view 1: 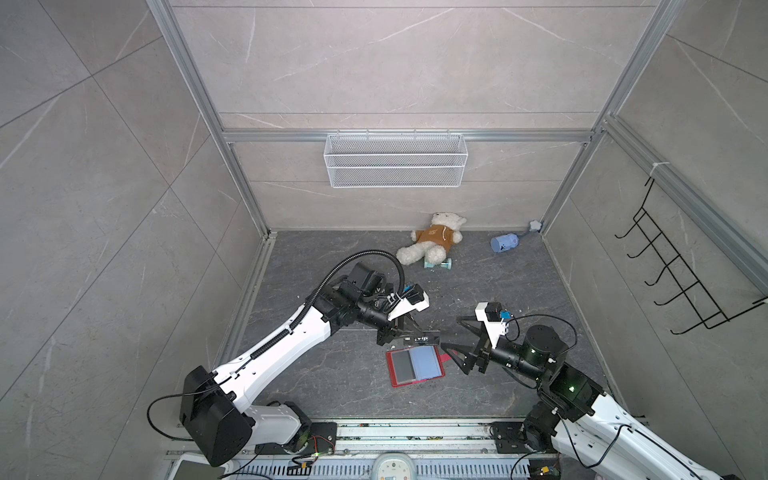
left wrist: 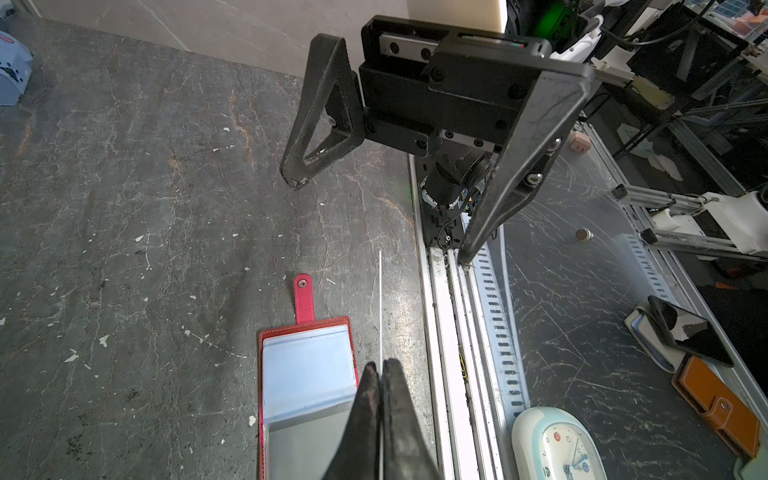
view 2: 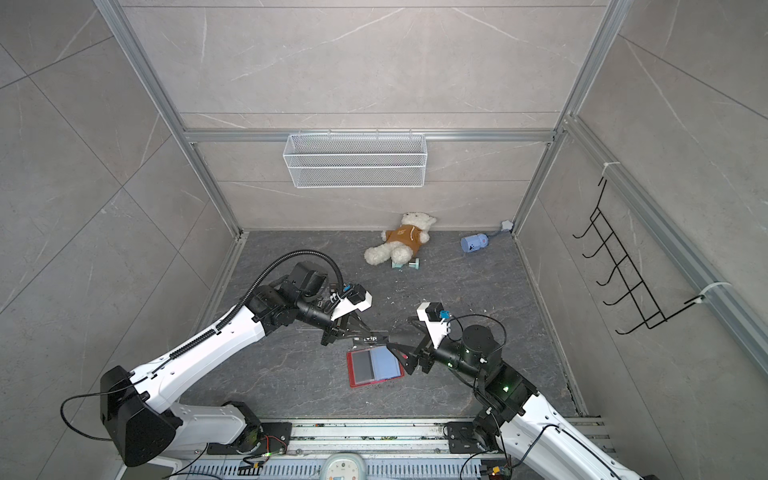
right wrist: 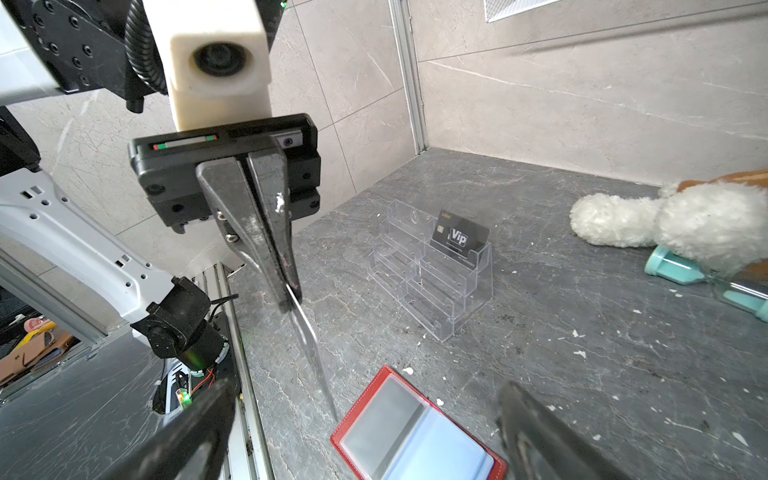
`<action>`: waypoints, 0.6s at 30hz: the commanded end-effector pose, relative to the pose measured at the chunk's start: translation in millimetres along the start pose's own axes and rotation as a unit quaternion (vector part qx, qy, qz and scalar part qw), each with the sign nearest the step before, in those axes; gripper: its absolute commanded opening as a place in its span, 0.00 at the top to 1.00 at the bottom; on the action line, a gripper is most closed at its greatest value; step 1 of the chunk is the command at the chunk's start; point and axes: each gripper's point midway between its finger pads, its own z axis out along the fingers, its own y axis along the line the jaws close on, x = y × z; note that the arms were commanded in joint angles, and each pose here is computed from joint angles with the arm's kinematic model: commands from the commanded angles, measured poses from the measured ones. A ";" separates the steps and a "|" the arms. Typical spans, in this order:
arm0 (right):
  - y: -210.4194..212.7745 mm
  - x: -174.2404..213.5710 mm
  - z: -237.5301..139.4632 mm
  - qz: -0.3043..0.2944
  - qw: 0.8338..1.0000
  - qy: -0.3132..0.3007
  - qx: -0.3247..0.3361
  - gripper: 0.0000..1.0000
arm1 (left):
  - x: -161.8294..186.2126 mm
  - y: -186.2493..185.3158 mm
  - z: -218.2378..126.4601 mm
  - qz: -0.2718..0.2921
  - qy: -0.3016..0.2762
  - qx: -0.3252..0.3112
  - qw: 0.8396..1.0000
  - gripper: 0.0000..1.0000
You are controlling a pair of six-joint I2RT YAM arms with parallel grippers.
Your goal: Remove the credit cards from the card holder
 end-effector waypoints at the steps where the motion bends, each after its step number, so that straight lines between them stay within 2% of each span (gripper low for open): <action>1: -1.4 -6.2 -2.1 0.010 1.000 -0.005 0.010 0.00 | -1.4 -6.6 -7.2 0.011 -0.001 -0.004 1.000 1.00; 18: 3.8 -5.1 -3.3 0.021 1.000 0.004 -0.003 0.00 | 14.8 3.7 -16.9 -0.001 0.014 -0.026 1.000 1.00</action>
